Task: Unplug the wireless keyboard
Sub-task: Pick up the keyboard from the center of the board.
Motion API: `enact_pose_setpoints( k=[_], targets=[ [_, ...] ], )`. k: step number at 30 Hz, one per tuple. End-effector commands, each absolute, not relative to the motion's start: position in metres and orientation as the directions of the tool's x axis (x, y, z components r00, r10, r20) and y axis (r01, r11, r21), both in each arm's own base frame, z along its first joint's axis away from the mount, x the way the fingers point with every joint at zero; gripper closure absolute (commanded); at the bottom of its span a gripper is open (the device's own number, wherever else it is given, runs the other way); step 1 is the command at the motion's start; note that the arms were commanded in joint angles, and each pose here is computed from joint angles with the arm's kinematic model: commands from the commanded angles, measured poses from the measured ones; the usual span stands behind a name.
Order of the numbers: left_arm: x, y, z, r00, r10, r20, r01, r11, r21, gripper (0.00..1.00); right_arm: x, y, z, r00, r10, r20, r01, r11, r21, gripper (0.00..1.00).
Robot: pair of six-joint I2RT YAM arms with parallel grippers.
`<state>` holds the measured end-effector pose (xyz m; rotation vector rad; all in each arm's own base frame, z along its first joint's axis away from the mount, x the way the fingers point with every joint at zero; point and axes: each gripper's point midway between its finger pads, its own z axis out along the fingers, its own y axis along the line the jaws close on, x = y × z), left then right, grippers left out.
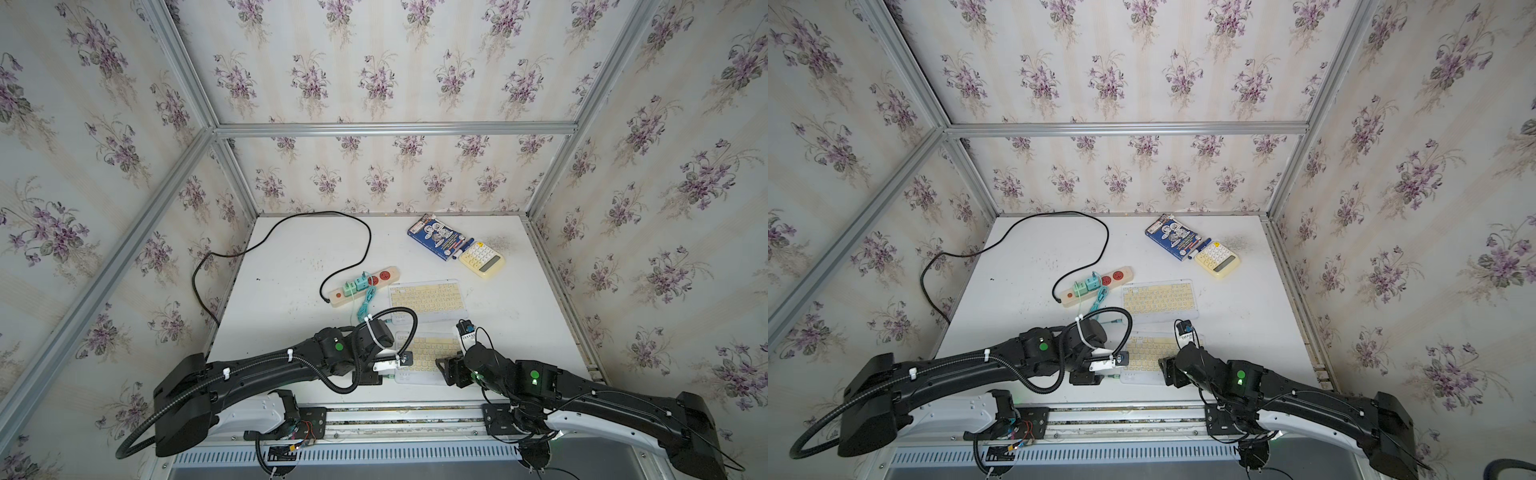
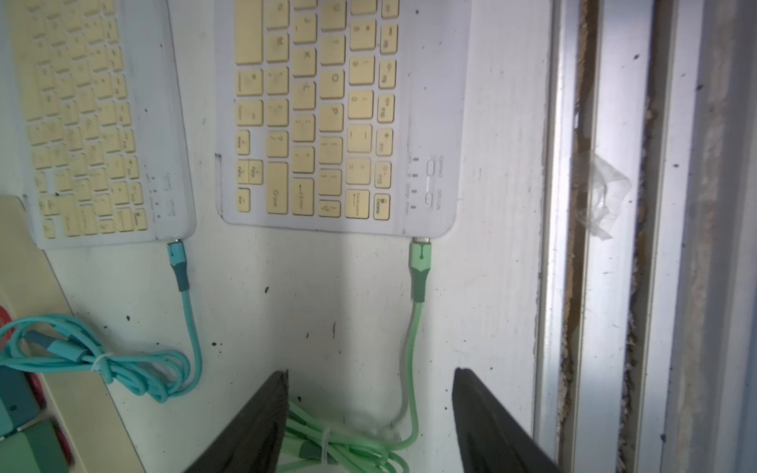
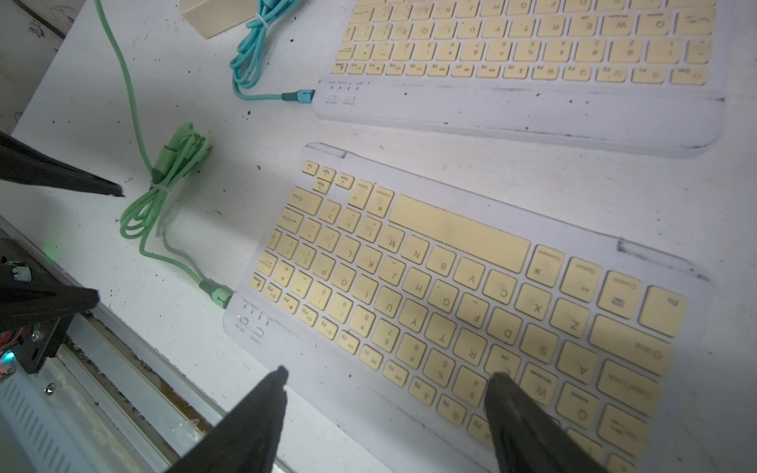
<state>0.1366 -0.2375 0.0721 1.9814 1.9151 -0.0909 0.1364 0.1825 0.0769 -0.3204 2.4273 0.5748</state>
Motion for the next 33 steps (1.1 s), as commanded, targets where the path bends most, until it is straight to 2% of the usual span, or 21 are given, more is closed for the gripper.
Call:
enact_pose_setpoints(
  k=[1, 7, 14, 20, 23, 29, 33],
  targets=[
    [0.141, -0.231, 0.061, 0.036, 0.971, -0.236, 0.976, 0.017, 0.218, 0.37, 0.136, 0.177, 0.074, -0.782, -0.083, -0.617, -0.343, 0.884, 0.317, 0.19],
    [0.137, -0.225, 0.048, 0.024, 0.981, -0.191, 0.982, 0.013, 0.191, 0.44, 0.134, 0.175, 0.071, -0.785, -0.072, -0.615, -0.338, 0.882, 0.329, 0.19],
    [0.129, -0.224, 0.032, 0.016, 0.989, -0.144, 0.993, 0.002, 0.122, 0.44, 0.136, 0.175, 0.072, -0.781, -0.061, -0.622, -0.333, 0.883, 0.332, 0.18],
    [0.120, -0.224, 0.028, 0.022, 0.988, -0.154, 0.997, -0.010, 0.081, 0.44, 0.137, 0.177, 0.075, -0.777, -0.058, -0.626, -0.336, 0.880, 0.336, 0.17],
    [0.122, -0.222, 0.021, 0.019, 0.992, -0.121, 0.997, -0.010, 0.075, 0.51, 0.138, 0.178, 0.077, -0.775, -0.054, -0.629, -0.337, 0.878, 0.339, 0.17],
    [0.122, -0.218, 0.003, -0.002, 1.000, -0.011, 1.000, 0.002, 0.027, 0.56, 0.137, 0.180, 0.078, -0.776, -0.050, -0.629, -0.339, 0.873, 0.350, 0.17],
    [0.124, -0.219, 0.005, 0.001, 1.000, -0.014, 0.999, 0.000, 0.036, 0.71, 0.138, 0.179, 0.078, -0.780, -0.031, -0.625, -0.322, 0.877, 0.358, 0.17]
  ],
)
